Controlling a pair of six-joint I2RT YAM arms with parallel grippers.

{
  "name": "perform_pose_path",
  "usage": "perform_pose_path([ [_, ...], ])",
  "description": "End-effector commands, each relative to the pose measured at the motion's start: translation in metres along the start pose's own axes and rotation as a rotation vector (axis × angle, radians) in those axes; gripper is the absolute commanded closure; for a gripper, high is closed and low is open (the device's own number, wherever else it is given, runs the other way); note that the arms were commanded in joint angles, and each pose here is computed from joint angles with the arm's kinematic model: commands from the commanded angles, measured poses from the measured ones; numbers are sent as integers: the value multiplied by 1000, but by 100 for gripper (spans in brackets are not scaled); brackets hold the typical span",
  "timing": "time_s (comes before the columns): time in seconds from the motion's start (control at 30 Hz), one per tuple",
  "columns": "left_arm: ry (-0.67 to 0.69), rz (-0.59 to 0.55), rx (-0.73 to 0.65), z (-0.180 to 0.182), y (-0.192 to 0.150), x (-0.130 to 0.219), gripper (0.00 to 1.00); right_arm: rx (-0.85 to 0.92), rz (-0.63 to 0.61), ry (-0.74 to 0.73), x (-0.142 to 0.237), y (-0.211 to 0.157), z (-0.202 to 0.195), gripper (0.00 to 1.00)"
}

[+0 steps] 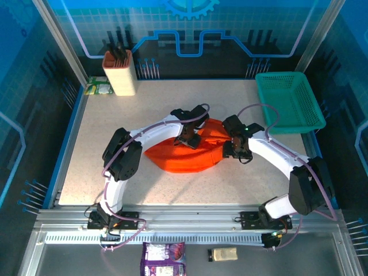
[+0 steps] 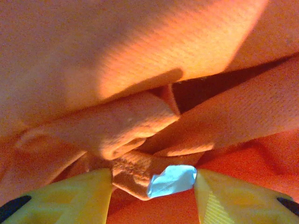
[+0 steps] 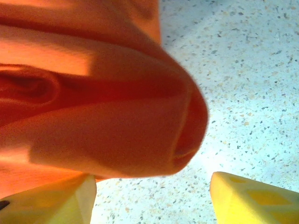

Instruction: Fold the inside-out t-shirt

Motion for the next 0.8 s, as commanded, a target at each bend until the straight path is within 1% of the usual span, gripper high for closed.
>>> perform_pose_path([
  [0.0,117,-9,-48,10,4,15,46,-55,-20,50,-13,10,2,35],
  [0.13,96,-5,-60,7,7,10,44,-98,-35,121,-21,20,2,42],
  [0.2,72,6,-59,5,8,4,49,-114,-56,154,-20,26,3,49],
  [0.23,67,7,-60,4,9,1,52,-120,-59,163,-20,28,3,53],
  [0.33,50,-3,-61,3,14,-4,71,-134,-86,185,-16,35,1,74],
  [0.4,24,-25,-54,3,20,-1,82,-147,-116,198,-8,42,-3,86],
  [0.47,7,-55,-41,7,27,9,91,-159,-160,214,5,52,-8,97],
  [0.5,6,-79,-37,10,31,16,95,-162,-186,220,15,59,-11,100],
  [0.57,10,-140,-36,15,41,41,100,-159,-242,227,39,71,-17,100],
  [0.6,14,-180,-33,19,46,58,100,-154,-279,234,56,78,-20,100],
  [0.7,21,-326,-15,32,54,120,100,-132,-404,251,115,97,-29,100],
  [0.77,64,-444,6,43,54,165,100,-108,-486,269,155,105,-31,100],
])
Point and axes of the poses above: each hand's point on the last joint's axis, 136 mm out from that joint toward the fingers, its own x axis back along the fingers, its own z axis along the line the jaws close on, y = z × x, the point moved 7 cm from there along x, back along the fingers, and after that the axes turned 7 degrees about -x, right-handed, at the moved point
